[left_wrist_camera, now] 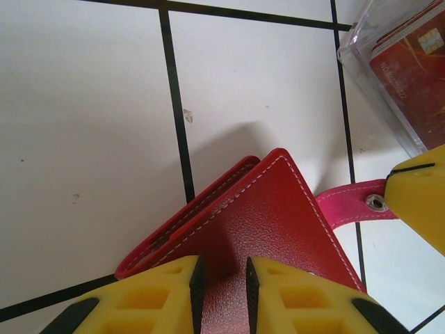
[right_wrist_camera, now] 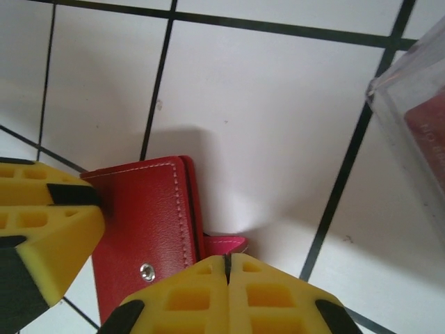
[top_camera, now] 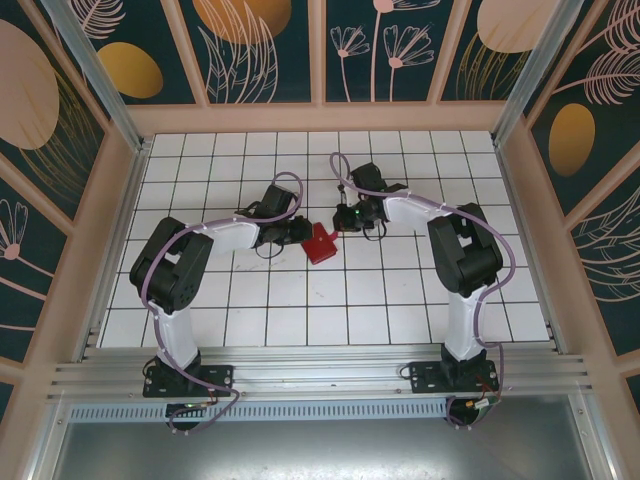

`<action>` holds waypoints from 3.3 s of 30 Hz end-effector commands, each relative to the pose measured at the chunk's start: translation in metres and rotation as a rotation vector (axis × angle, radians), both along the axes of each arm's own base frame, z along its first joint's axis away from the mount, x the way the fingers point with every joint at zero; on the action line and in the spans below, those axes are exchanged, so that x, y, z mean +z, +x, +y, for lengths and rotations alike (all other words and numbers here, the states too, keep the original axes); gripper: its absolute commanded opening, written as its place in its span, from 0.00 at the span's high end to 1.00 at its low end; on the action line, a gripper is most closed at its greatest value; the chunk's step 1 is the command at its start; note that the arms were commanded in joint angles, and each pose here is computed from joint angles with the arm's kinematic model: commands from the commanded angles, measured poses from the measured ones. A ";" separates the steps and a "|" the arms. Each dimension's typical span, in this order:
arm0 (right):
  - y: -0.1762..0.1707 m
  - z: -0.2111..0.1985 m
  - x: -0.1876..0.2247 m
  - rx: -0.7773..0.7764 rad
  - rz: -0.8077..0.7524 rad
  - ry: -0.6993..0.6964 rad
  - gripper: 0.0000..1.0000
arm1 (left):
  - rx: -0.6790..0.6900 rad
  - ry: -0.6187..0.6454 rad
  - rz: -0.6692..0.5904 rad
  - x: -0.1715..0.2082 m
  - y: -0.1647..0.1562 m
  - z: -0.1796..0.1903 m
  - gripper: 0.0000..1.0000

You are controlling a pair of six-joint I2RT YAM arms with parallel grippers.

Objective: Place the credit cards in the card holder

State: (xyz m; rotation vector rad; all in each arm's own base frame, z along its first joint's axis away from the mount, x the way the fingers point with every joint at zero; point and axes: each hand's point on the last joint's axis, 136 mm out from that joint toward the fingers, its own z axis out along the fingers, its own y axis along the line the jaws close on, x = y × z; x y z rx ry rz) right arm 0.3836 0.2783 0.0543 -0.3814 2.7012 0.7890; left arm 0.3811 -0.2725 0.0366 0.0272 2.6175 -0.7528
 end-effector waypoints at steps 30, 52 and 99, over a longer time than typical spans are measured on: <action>-0.028 0.042 -0.007 0.128 0.016 -0.012 0.98 | -0.010 0.019 0.023 -0.013 -0.006 -0.001 0.74; -0.035 0.045 -0.020 0.147 0.020 -0.063 0.98 | -0.004 0.027 0.032 -0.017 -0.008 0.001 0.74; -0.084 0.032 -0.058 0.170 0.082 -0.142 0.99 | 0.004 0.037 0.044 -0.024 -0.007 0.002 0.79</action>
